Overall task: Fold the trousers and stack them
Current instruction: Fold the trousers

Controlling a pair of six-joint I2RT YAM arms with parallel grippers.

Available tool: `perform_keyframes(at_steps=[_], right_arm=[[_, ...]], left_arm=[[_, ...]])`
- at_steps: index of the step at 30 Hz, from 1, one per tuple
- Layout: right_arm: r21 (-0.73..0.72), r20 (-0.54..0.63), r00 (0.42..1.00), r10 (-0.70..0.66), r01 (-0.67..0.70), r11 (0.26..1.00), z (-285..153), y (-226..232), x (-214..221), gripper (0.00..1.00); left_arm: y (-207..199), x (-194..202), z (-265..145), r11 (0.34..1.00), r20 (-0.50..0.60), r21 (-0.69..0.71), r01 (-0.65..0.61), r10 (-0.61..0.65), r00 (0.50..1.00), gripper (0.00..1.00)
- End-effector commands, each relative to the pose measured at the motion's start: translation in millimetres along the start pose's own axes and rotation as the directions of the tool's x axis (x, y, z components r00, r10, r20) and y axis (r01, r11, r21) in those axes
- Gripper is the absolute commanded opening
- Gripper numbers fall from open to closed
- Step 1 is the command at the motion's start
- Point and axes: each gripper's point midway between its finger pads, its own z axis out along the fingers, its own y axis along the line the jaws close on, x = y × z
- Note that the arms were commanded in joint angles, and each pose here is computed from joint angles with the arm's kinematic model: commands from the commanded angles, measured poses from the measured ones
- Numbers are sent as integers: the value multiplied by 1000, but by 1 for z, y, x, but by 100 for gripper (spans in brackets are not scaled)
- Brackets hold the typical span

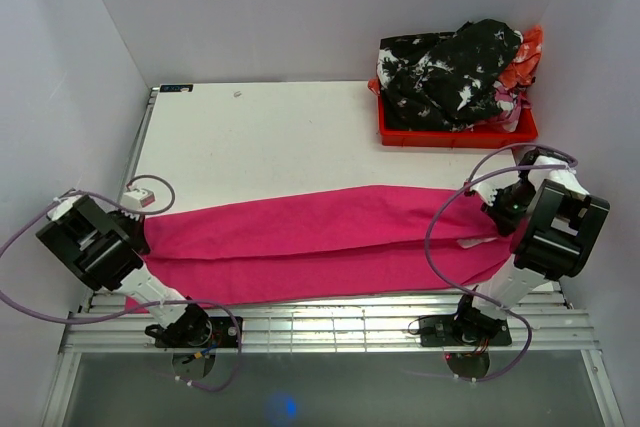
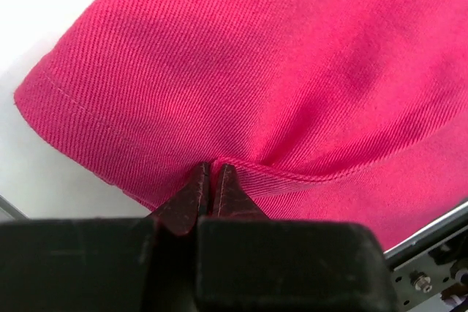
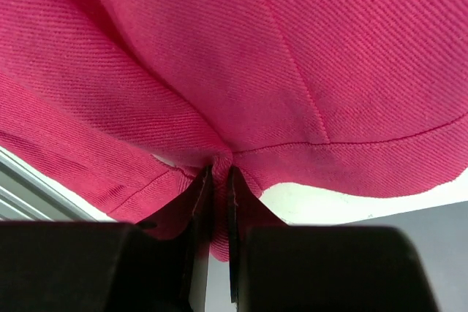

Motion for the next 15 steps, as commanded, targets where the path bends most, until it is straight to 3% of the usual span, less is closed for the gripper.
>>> perform_keyframes(at_steps=[1, 9, 13, 15], right_arm=[[61, -58, 995, 80, -76, 995, -13, -18, 9, 8], [118, -44, 989, 139, -133, 984, -18, -41, 6, 8], [167, 11, 990, 144, -144, 976, -38, -64, -7, 8], [205, 34, 991, 133, -137, 969, -56, -75, -13, 8]], left_arm=[[44, -25, 22, 988, -29, -152, 3, -7, 1000, 0], [82, -156, 70, 986, 60, -166, -3, 13, 998, 0], [107, -213, 51, 986, 165, -165, 14, 13, 986, 0], [121, -246, 28, 979, 221, -200, -29, 74, 972, 0]])
